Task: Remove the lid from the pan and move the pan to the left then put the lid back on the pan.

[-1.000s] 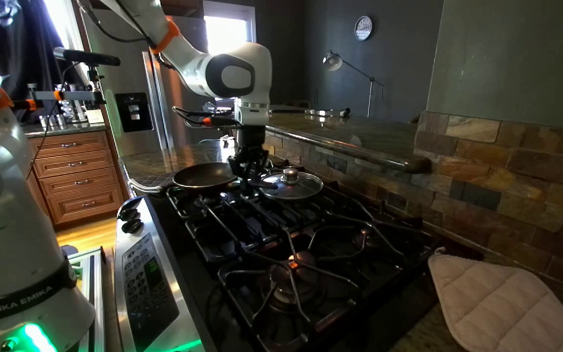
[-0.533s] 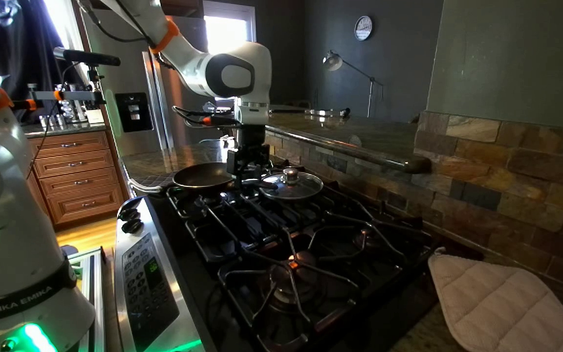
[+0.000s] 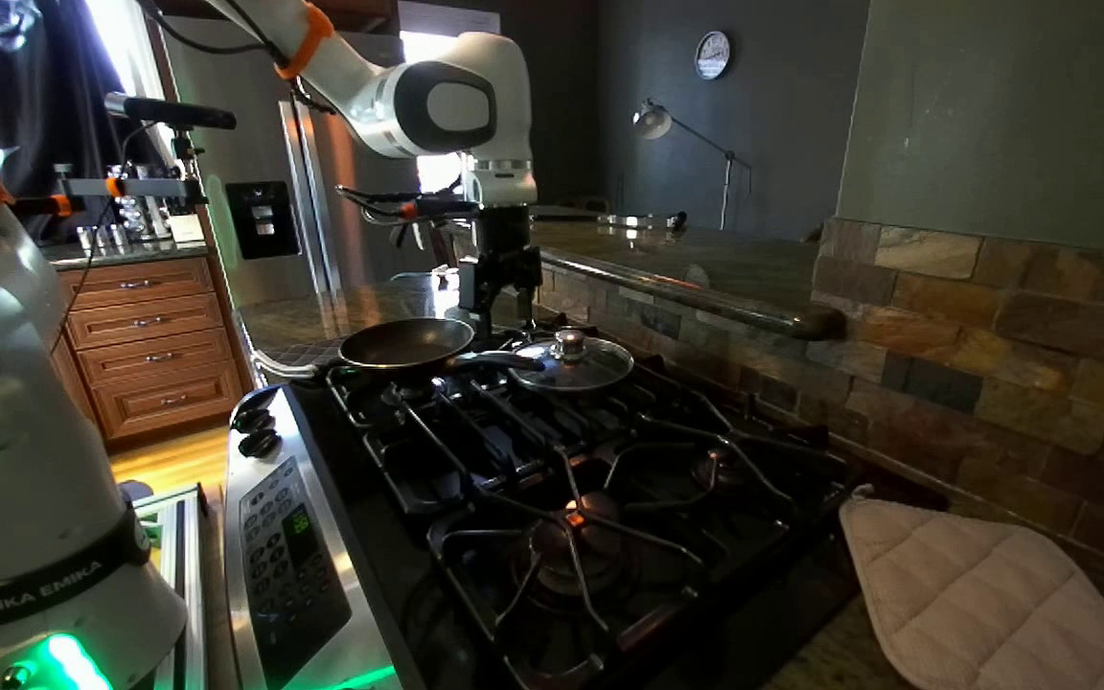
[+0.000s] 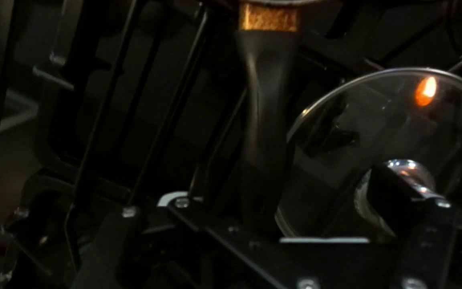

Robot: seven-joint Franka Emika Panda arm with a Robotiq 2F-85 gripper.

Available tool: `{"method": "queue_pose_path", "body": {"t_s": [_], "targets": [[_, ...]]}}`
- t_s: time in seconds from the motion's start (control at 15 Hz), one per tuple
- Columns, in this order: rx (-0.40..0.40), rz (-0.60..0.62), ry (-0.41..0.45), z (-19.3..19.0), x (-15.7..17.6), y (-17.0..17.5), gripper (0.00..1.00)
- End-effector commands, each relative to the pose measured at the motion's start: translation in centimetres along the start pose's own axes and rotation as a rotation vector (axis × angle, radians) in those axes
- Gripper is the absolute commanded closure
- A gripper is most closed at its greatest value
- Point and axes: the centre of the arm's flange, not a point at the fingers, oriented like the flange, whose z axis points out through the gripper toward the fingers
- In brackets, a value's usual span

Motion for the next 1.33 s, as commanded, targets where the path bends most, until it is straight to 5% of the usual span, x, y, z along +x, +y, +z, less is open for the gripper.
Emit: {"method": "queue_pose_path", "body": {"t_s": [0.0, 0.6, 1.27], "targets": [[-0.011, -0.184, 0.091, -1.9, 1.9, 0.5, 0.00], [-0.004, -0.688, 0.114, -2.5, 4.5, -4.2, 0.00], [-0.008, -1.203, 0.116, 2.4, 3.3, -7.4, 0.00]]}}
